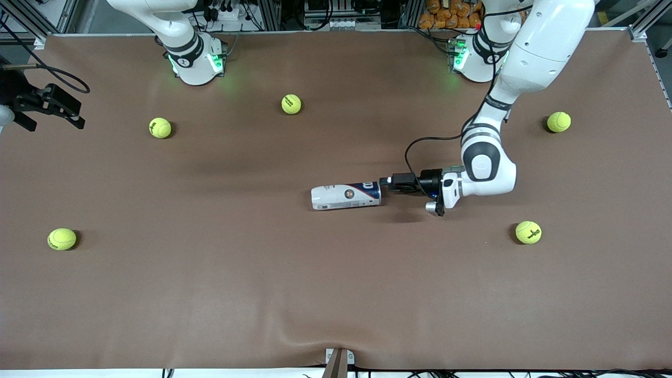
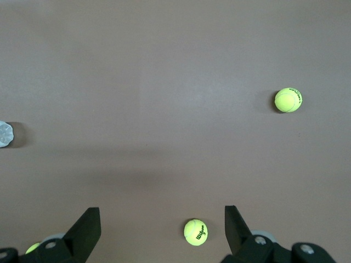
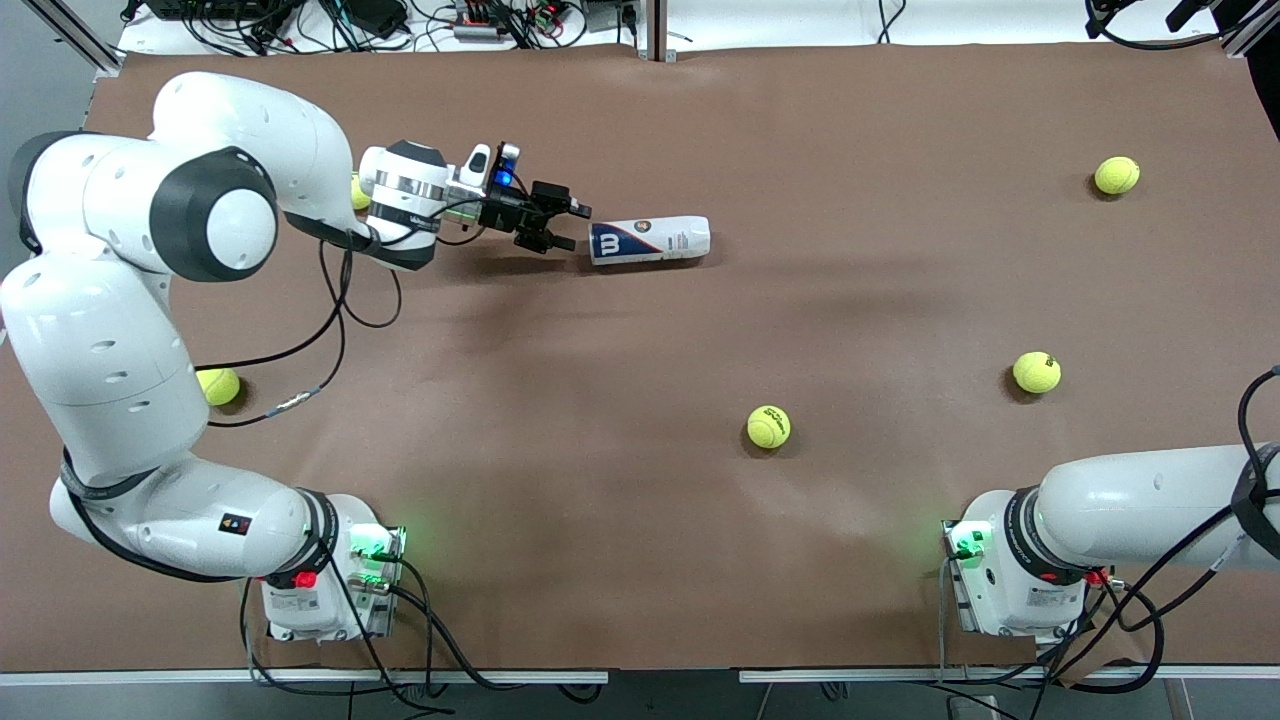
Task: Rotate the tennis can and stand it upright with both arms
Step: 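Grasp the can's open end with the left gripper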
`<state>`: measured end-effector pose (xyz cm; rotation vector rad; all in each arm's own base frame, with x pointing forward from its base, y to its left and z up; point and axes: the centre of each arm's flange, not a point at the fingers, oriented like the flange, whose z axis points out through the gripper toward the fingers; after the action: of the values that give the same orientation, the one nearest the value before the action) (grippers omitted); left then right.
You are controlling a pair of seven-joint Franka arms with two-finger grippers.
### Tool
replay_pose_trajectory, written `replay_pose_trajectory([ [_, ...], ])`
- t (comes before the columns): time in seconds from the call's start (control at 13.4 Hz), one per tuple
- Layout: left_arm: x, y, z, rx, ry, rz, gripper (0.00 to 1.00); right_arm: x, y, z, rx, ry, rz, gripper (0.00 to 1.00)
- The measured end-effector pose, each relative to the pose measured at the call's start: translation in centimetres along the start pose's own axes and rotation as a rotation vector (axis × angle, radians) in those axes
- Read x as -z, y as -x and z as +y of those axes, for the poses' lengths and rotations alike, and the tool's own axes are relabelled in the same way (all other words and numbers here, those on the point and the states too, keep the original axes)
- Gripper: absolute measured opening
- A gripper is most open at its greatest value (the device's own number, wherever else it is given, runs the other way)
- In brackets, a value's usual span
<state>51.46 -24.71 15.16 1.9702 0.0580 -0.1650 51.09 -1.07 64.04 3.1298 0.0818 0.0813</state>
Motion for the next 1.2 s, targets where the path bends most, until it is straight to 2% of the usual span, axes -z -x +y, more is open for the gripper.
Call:
replay_pose_trajectory([
  [0.22,-0.8,0.0,-0.1,0.006,0.000,0.004,0.96,-0.1,-0.1,-0.6,0.011,0.000,0.000,1.00],
  [0.3,-1.1,-0.2,-0.2,0.005,-0.001,0.005,0.89,-0.1,-0.1,-0.7,0.013,-0.001,0.000,1.00],
  [0.37,-1.3,-0.4,-0.3,0.005,0.000,0.005,0.89,-0.1,-0.1,-0.9,0.016,-0.001,-0.001,1.00],
  [0.52,-1.5,-1.1,-0.4,0.001,0.003,0.008,0.73,-0.1,-0.1,-1.2,0.023,-0.001,0.000,1.00],
  [0.6,-1.5,-1.3,-0.3,-0.002,0.004,0.010,0.59,-0.1,-0.1,-1.3,0.025,-0.002,0.000,1.00],
  [0.97,-1.5,-2.1,1.1,0.009,0.015,0.015,0.07,0.0,-0.3,-1.3,0.025,-0.001,0.015,1.00],
  [1.05,-1.6,-2.4,2.1,0.027,0.013,0.005,0.05,0.0,-0.3,-1.3,0.025,-0.001,0.018,1.00],
  [1.2,-1.1,-3.6,5.7,0.095,-0.050,-0.044,0.05,0.1,-0.4,-1.3,0.025,0.000,0.024,1.00],
])
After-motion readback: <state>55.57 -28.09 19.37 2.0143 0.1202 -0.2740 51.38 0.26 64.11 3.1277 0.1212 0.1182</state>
